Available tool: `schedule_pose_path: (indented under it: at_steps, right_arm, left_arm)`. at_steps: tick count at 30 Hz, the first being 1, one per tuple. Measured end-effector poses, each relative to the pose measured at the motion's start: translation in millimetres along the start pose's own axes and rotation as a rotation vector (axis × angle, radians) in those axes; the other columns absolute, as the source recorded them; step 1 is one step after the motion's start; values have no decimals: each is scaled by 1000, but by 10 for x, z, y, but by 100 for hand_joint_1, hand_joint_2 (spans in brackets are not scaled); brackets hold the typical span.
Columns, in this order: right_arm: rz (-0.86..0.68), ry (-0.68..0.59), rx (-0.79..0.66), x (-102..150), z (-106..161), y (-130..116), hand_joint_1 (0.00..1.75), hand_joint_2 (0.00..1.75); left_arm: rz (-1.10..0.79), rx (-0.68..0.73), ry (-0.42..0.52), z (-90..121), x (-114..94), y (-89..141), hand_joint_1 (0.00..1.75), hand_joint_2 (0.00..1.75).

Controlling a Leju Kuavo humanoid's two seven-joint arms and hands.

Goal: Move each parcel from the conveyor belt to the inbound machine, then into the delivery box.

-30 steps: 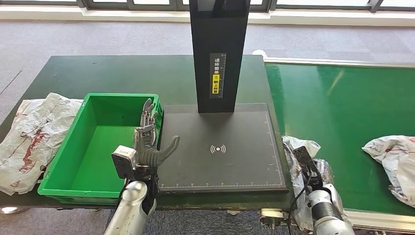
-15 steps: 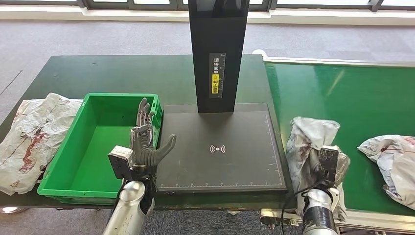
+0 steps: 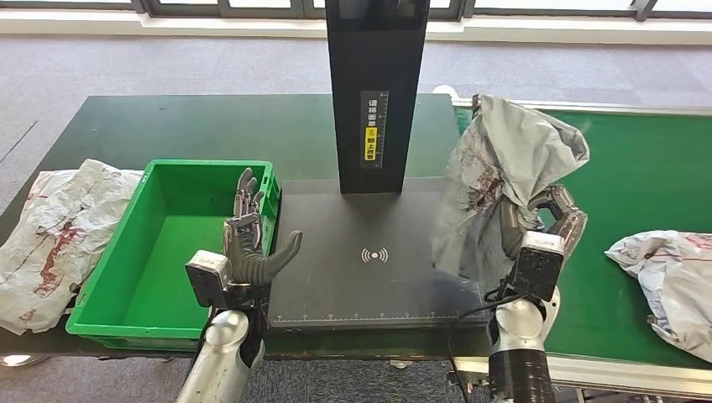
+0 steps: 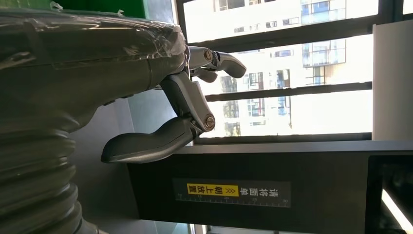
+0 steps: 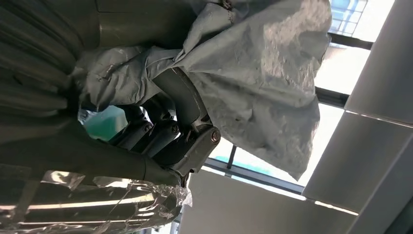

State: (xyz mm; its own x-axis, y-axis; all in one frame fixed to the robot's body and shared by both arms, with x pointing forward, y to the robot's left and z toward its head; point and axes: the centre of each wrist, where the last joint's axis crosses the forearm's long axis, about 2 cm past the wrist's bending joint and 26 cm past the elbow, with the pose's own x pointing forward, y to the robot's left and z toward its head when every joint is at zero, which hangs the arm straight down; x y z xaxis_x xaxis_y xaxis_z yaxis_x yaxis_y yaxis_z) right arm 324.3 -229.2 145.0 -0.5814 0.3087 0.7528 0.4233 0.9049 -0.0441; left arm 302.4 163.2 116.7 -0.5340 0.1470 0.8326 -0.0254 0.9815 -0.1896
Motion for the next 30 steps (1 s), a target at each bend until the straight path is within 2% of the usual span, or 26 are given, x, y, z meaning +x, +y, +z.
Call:
schedule_pose_path:
  at_steps: [4, 7, 8, 11, 12, 17, 29, 30]
  right_arm:
    - [-60, -6, 50, 43, 3, 87, 175, 175]
    - [-166, 11, 167, 51, 41, 234, 175, 175]
    - [-202, 20, 215, 49, 65, 297, 162, 175]
    - [-264, 48, 338, 42, 151, 499, 31, 175]
    - [-268, 61, 371, 33, 183, 567, 0, 175]
    - [-240, 137, 459, -47, 324, 784, 0, 175]
    - [-146, 227, 537, -190, 453, 934, 0, 175]
    - [-139, 236, 545, -205, 467, 941, 0, 131]
  left_arm:
    - [4, -5, 1, 0, -2, -2, 0, 175]
    - [6, -8, 2, 2, -5, -3, 0, 175]
    - [7, -9, 3, 3, -7, -4, 0, 175]
    - [9, -13, 7, 8, -14, -6, 0, 175]
    - [9, -13, 8, 9, -16, -6, 0, 175]
    - [9, -13, 9, 10, -18, -6, 0, 175]
    - [3, -6, 9, 11, -18, -5, 0, 175]
    - [2, -3, 9, 11, -18, -5, 0, 175]
